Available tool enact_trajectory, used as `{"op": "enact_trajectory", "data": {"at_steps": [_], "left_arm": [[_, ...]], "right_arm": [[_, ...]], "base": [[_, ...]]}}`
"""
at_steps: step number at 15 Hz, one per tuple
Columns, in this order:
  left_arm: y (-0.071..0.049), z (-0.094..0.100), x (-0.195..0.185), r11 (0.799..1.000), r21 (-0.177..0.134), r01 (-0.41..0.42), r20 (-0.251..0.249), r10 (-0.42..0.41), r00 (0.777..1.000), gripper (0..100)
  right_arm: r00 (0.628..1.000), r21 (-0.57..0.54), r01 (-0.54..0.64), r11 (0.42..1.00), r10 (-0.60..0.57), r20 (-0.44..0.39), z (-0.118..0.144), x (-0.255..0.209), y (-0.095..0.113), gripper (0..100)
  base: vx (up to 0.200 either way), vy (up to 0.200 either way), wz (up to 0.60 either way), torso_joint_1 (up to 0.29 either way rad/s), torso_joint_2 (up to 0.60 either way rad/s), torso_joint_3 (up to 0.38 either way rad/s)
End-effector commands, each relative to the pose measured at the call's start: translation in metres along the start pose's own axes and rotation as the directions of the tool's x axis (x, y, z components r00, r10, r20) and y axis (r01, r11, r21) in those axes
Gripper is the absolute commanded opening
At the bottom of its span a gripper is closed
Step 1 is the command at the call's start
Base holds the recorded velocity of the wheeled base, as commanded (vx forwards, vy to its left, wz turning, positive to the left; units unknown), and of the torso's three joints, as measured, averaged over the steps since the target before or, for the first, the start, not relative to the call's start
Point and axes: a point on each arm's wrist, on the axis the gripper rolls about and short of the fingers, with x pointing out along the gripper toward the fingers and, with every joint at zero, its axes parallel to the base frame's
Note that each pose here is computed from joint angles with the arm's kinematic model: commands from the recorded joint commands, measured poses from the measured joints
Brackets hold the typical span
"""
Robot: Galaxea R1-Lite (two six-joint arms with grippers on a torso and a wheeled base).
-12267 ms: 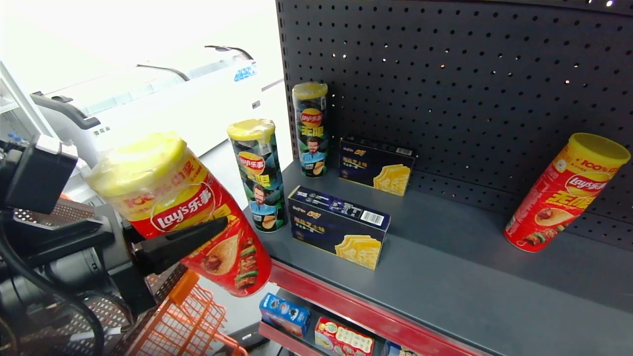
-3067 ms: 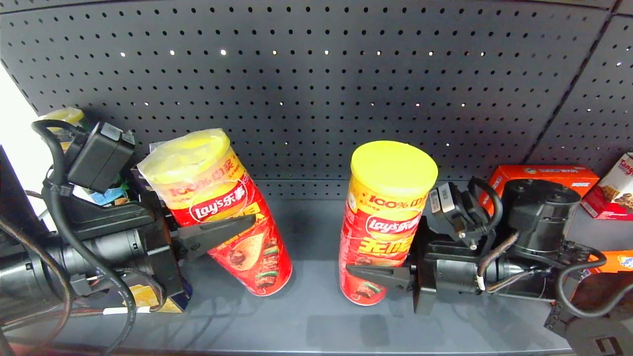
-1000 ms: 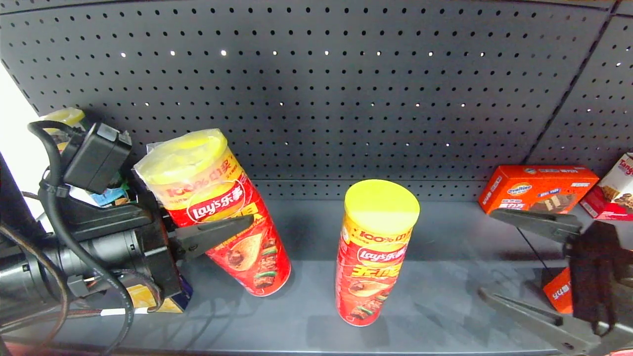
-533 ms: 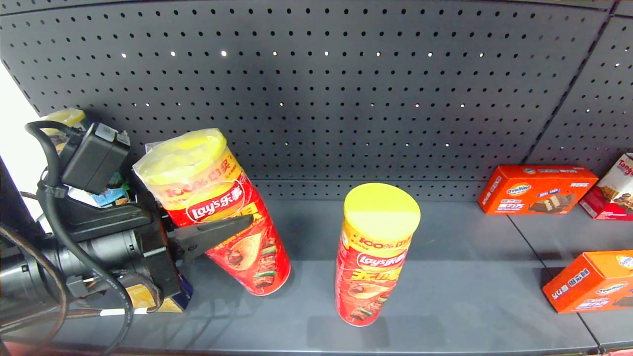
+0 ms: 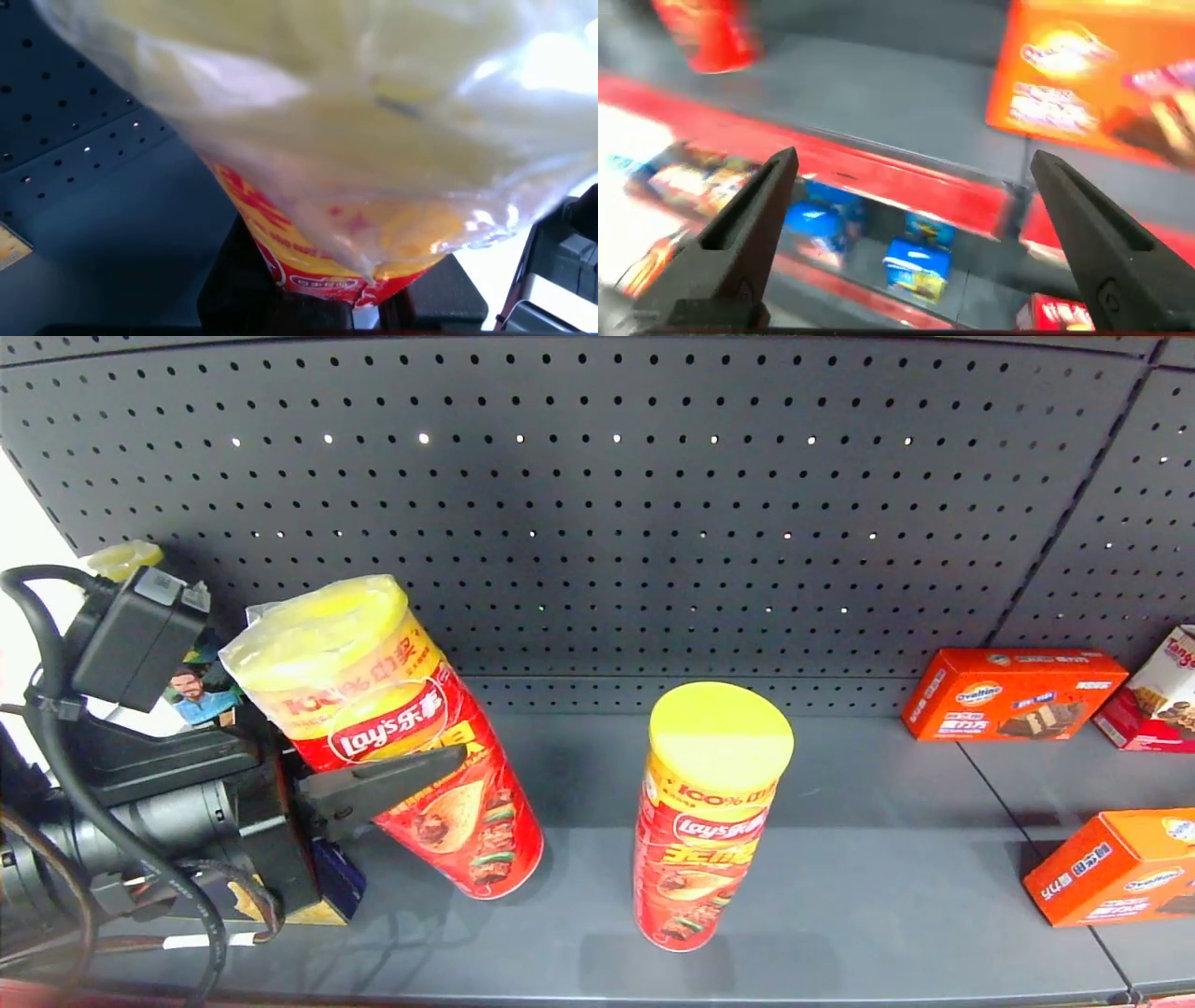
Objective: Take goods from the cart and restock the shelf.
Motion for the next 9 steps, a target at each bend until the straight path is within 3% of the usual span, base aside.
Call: {"op": "enact_trajectory", "data": {"at_steps": [1,6,7,8,9], "left_arm": [[-0.0027,-0.0002,-0.0037,1.000,0.003,0.002,0.005,-0.002,1.000,0],[-0.0072,-0.0059,-0.0069,1.000,0.024,0.019,-0.007,-0.019,1.000,0],[-0.0083,-0.0054,-0.0058,0.999,0.025,0.028,-0.006,-0.028,1.000,0],[-0.0085,-0.0045,-0.0056,0.999,0.027,0.031,-0.004,-0.031,1.000,0],[-0.0084,-0.0036,-0.0055,0.999,0.028,0.031,-0.001,-0.031,1.000,0]], "right_arm": [[1.000,0.003,0.010,1.000,-0.010,0.025,-0.0065,-0.0018,0.0002,100],[0.999,-0.026,-0.013,1.000,0.014,0.041,-0.0063,-0.0013,0.0007,100],[0.989,-0.048,-0.144,0.988,0.146,0.041,-0.0064,-0.0015,0.0035,100],[0.988,-0.040,-0.150,0.988,0.152,0.035,-0.0062,-0.0019,0.0038,100],[0.997,-0.035,-0.067,0.997,0.068,0.026,-0.0065,-0.0019,0.0023,100]], "base": [[0.000,0.000,0.00,0.000,0.00,0.000],[0.000,0.000,0.00,0.000,0.00,0.000],[0.000,0.000,0.00,0.000,0.00,0.000],[0.000,0.000,0.00,0.000,0.00,0.000],[0.000,0.000,0.00,0.000,0.00,0.000]]}}
